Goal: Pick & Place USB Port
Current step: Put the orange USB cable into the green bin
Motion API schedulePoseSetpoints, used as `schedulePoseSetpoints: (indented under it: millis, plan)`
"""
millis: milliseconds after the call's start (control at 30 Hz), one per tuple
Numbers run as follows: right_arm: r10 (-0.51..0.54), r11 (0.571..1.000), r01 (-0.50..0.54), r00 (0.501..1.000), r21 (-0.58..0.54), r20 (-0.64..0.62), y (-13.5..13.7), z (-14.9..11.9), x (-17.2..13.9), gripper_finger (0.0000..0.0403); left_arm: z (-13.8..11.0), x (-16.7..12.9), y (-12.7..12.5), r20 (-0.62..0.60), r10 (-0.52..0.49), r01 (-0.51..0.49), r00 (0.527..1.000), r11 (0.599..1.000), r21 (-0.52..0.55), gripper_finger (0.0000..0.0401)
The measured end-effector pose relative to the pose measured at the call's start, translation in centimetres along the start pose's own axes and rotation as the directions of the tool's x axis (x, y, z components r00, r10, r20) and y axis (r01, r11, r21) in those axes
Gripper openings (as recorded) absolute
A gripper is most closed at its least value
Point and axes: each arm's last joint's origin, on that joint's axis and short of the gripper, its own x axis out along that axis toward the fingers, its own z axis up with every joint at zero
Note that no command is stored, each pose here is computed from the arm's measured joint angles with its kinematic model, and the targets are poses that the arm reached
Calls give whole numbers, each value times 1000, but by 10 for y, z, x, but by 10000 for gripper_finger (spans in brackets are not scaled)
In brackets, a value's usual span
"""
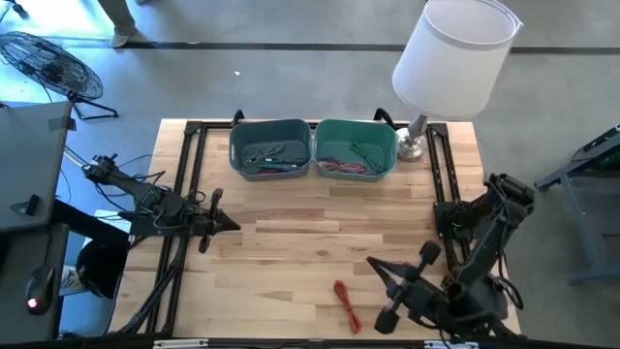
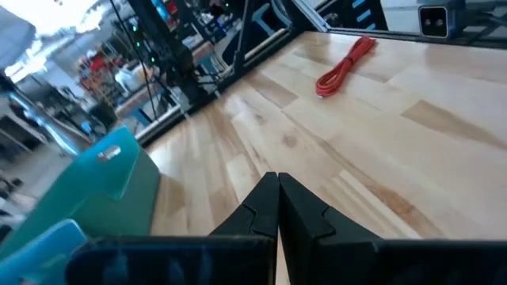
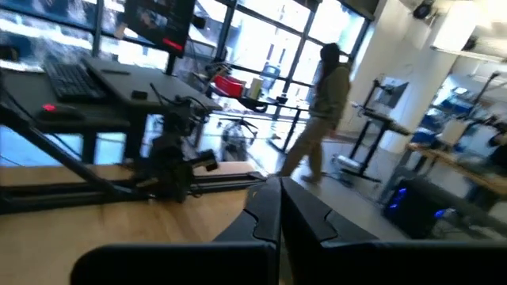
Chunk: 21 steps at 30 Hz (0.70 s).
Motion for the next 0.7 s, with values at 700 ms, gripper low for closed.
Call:
schedulePoseSetpoints:
  millis: [700]
  plan:
    - [-315,934,295,946,-201,-78,-48,45,113,0,-1,-6,4,6,84,-84,996,987,140,0]
